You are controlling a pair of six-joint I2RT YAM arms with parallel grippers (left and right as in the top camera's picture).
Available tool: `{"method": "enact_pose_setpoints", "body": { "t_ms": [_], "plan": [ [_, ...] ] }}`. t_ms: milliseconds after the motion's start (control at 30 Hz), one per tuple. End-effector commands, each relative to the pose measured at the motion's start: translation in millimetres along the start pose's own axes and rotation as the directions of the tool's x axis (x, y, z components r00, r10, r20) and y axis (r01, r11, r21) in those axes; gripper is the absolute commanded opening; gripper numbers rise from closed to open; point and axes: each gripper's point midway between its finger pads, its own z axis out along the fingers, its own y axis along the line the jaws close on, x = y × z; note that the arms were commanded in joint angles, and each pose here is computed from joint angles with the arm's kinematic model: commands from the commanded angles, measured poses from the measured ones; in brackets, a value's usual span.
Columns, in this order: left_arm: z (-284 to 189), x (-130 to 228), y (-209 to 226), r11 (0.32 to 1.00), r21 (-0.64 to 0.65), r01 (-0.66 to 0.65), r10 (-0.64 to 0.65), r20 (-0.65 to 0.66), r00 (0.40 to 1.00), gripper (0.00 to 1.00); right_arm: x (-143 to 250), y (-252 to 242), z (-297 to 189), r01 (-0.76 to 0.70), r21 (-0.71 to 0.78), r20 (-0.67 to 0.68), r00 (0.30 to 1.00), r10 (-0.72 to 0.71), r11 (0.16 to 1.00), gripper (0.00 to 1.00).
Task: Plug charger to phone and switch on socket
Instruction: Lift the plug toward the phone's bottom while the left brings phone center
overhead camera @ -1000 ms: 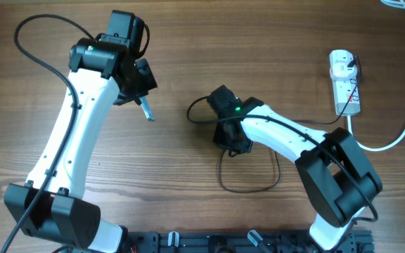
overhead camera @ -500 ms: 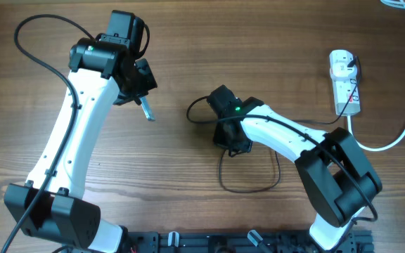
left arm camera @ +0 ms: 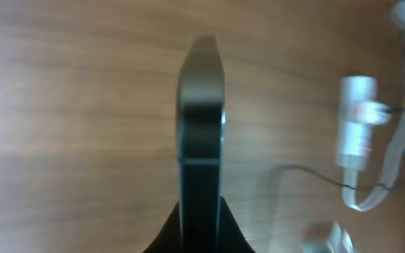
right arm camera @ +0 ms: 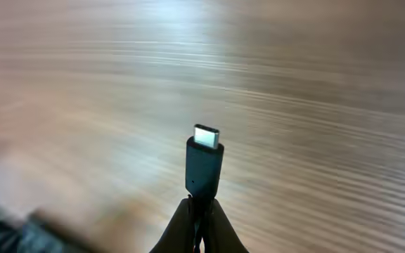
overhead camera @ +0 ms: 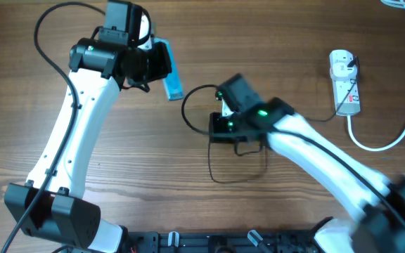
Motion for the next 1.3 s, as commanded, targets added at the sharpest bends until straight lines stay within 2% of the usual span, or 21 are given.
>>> {"method": "enact_pose_setpoints", "body": {
  "t_ms": [0,67,167,200,467,800,933,1267],
  "plan": [
    [-13,2,-61,0.929,0.362,-0.079,0.098,-0.035,0.995,0.04,5,51,-71,0.239,-0.199,0.124,0.968,-0.218,0.950,0.04],
    [-29,0,-88,0.843,0.522,-0.130,0.160,-0.012,0.987,0.04,11,55,-90,0.260,-0.211,0.160,0.960,-0.229,0.942,0.04],
    [-45,-1,-109,0.747,0.641,-0.174,0.210,0.020,0.977,0.04,17,55,-103,0.285,-0.214,0.178,0.952,-0.250,0.934,0.04],
    [-46,-1,-110,0.742,0.646,-0.177,0.213,0.023,0.977,0.04,18,56,-104,0.286,-0.217,0.177,0.952,-0.251,0.933,0.04],
    [-40,19,-99,0.744,0.619,-0.250,0.310,0.010,0.951,0.04,19,60,-106,0.321,-0.236,0.184,0.941,-0.283,0.917,0.04],
    [-37,31,-107,0.732,0.626,-0.269,0.348,-0.004,0.938,0.04,25,76,-104,0.362,-0.249,0.199,0.927,-0.318,0.898,0.04],
    [-34,35,-111,0.735,0.619,-0.276,0.358,-0.009,0.934,0.04,16,70,-103,0.317,-0.205,0.225,0.936,-0.271,0.926,0.04],
    [-34,40,-108,0.747,0.615,-0.252,0.349,-0.040,0.936,0.04,4,67,-105,0.318,-0.164,0.277,0.923,-0.266,0.934,0.04]
  ]
}}
